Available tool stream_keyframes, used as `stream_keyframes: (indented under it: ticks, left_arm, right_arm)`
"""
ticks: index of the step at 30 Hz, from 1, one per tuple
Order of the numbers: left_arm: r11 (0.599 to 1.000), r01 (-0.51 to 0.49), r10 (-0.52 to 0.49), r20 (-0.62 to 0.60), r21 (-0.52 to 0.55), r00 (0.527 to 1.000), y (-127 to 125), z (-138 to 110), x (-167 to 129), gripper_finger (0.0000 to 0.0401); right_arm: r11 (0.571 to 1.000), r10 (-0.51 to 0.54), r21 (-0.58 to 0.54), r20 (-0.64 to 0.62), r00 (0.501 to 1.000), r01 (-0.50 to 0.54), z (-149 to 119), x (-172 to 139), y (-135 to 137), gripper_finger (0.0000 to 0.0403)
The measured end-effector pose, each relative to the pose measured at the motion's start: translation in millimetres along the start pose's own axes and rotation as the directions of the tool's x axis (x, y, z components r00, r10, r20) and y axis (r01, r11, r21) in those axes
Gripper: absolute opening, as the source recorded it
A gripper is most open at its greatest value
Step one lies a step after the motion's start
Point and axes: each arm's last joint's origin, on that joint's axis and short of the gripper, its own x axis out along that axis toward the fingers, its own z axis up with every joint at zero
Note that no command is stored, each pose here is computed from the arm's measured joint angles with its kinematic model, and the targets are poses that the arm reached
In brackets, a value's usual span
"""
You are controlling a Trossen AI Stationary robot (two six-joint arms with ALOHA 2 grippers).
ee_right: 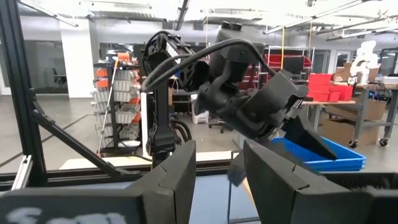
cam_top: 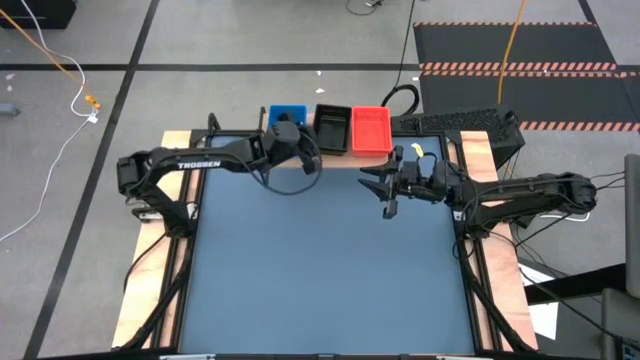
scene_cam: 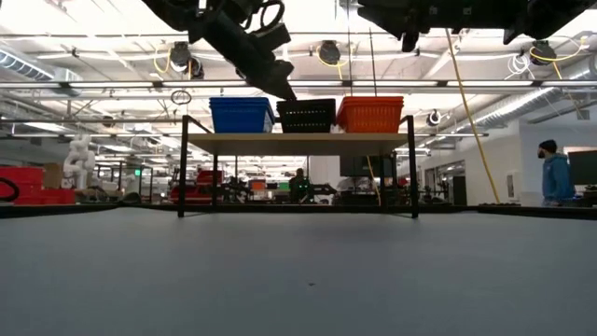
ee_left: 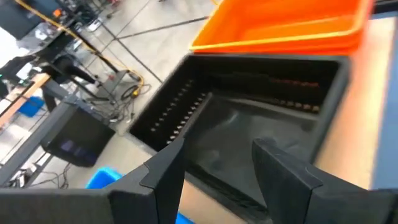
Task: Stack baskets on shelf by color
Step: Adjust the stacked black bins on the shelf
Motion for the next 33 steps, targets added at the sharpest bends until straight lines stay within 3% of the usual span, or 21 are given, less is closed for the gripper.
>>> stream_keyframes:
  ticks: [14,22,33]
  left_arm:
    - [0.999,0.034,-0.035,0.03,0.042,0.999,-18,8,-8,0.0188]
    - [0.976,-0.129,0.132,-0.008,0.174,0.991,-12,8,-9,0.0188]
    - [0.969,-0.121,0.136,-0.057,0.215,0.989,-9,0,-2,0.0188]
  right_arm:
    - [0.999,-0.001,0.042,0.0,1.0,0.001,0,0,0,0.013]
    - [0.999,-0.001,0.04,-0.001,1.0,0.001,0,0,0,0.013]
    - [0.999,-0.001,0.042,0.0,1.0,0.001,0,0,0,0.013]
